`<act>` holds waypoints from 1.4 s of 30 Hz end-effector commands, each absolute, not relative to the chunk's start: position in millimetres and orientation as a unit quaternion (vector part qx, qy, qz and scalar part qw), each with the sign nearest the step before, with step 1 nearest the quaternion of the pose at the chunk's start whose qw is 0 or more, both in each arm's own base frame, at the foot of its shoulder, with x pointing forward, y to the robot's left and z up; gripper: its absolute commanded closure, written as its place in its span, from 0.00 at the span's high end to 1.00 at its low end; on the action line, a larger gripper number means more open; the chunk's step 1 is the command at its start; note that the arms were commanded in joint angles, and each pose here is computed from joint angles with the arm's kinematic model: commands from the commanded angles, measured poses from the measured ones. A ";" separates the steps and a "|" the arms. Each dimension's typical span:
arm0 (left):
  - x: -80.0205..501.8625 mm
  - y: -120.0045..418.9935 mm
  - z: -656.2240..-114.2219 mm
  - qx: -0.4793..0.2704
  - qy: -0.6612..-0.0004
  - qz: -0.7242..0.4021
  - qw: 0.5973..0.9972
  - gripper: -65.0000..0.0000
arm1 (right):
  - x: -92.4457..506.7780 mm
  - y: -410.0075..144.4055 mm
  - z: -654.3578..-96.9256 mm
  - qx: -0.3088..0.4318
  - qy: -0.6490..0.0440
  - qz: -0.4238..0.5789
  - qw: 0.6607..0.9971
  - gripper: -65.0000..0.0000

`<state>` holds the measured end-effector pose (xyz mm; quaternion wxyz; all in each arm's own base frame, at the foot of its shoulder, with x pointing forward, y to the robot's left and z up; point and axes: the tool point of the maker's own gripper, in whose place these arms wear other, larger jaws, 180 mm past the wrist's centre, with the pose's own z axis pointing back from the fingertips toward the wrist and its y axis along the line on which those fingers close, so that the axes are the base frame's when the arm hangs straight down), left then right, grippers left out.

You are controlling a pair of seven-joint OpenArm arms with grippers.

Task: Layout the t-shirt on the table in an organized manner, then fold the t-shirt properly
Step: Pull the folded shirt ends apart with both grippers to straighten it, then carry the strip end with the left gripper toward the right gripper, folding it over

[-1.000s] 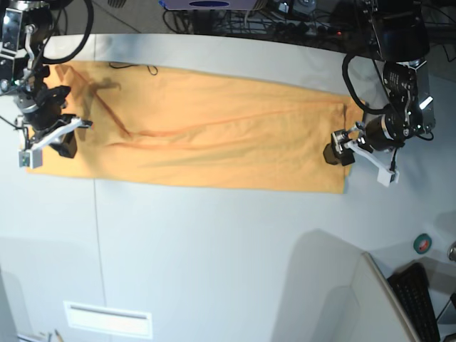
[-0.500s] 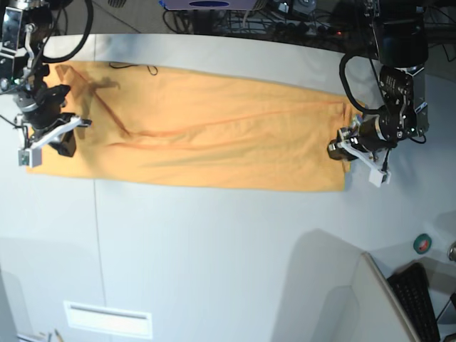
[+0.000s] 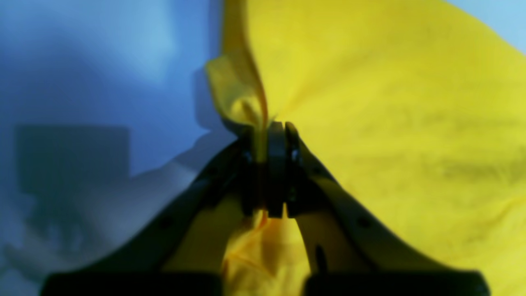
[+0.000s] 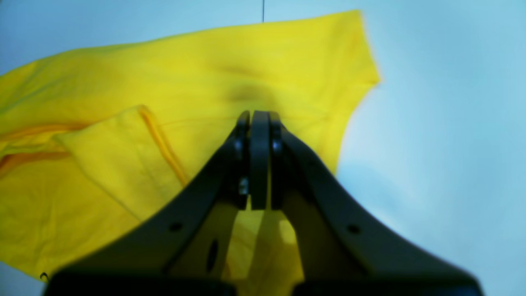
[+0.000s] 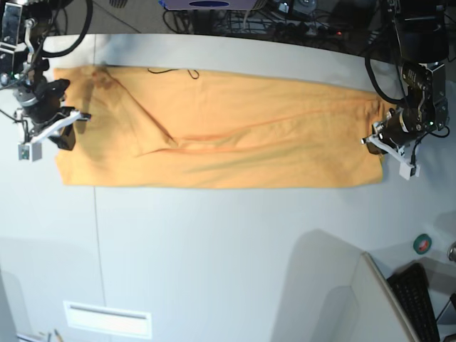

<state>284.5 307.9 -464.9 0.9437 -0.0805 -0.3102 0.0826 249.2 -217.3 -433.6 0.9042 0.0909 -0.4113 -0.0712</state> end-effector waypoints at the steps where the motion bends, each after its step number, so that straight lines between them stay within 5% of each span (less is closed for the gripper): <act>1: 298.9 307.5 -443.5 -0.081 -0.345 0.070 0.932 0.00 | 258.3 -222.1 -420.2 0.089 -0.435 -0.068 0.894 0.00; 10: 295.1 223.7 -380.5 -0.083 -0.416 -0.002 0.905 0.00 | 263.5 -219.3 -417.6 0.092 -0.439 -0.064 0.891 0.00; 26: 288.0 43.9 -397.1 -0.215 -0.344 -0.081 0.911 0.00 | 265.7 -221.6 -416.0 0.090 -0.442 -0.067 0.890 0.00; 42: 281.1 12.0 -410.1 -0.240 -0.318 -0.090 0.913 0.00 | 265.2 -221.8 -417.0 0.090 -0.441 -0.067 0.891 0.00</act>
